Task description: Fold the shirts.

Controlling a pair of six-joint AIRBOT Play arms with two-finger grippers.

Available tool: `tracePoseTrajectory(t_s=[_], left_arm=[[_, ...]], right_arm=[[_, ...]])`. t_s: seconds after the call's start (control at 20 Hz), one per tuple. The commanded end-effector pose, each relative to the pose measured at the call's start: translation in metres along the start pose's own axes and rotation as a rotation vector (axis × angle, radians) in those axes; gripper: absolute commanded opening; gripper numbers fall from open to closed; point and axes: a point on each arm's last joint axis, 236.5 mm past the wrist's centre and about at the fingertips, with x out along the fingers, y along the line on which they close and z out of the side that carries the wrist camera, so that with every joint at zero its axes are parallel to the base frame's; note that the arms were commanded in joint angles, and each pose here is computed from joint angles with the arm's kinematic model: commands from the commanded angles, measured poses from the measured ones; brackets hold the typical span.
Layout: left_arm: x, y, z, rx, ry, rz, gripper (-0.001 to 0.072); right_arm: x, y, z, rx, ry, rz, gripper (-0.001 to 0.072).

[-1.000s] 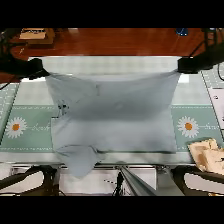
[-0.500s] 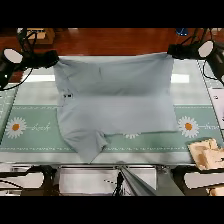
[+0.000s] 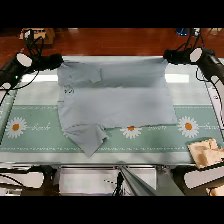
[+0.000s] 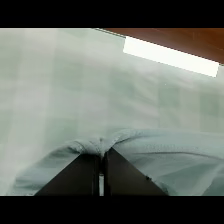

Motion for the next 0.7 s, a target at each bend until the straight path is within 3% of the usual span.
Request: tracePoseTrajectory(t_s=[0.0, 0.25, 0.65], left_arm=[[-0.007, -0.002, -0.013, 0.004, 0.065, -0.011, 0.0024], [-0.041, -0.012, -0.098, 0.005, 0.460, -0.056, 0.0024], [-0.035, 0.002, -0.125, -0.055, 0.562, -0.010, 0.0024]], right_arm=[[-0.009, -0.008, -0.016, 0.002, 0.112, -0.017, 0.0029], [-0.044, -0.017, -0.066, -0.067, 0.379, -0.034, 0.0029], [-0.053, -0.022, -0.088, -0.051, 0.483, -0.058, 0.0029]])
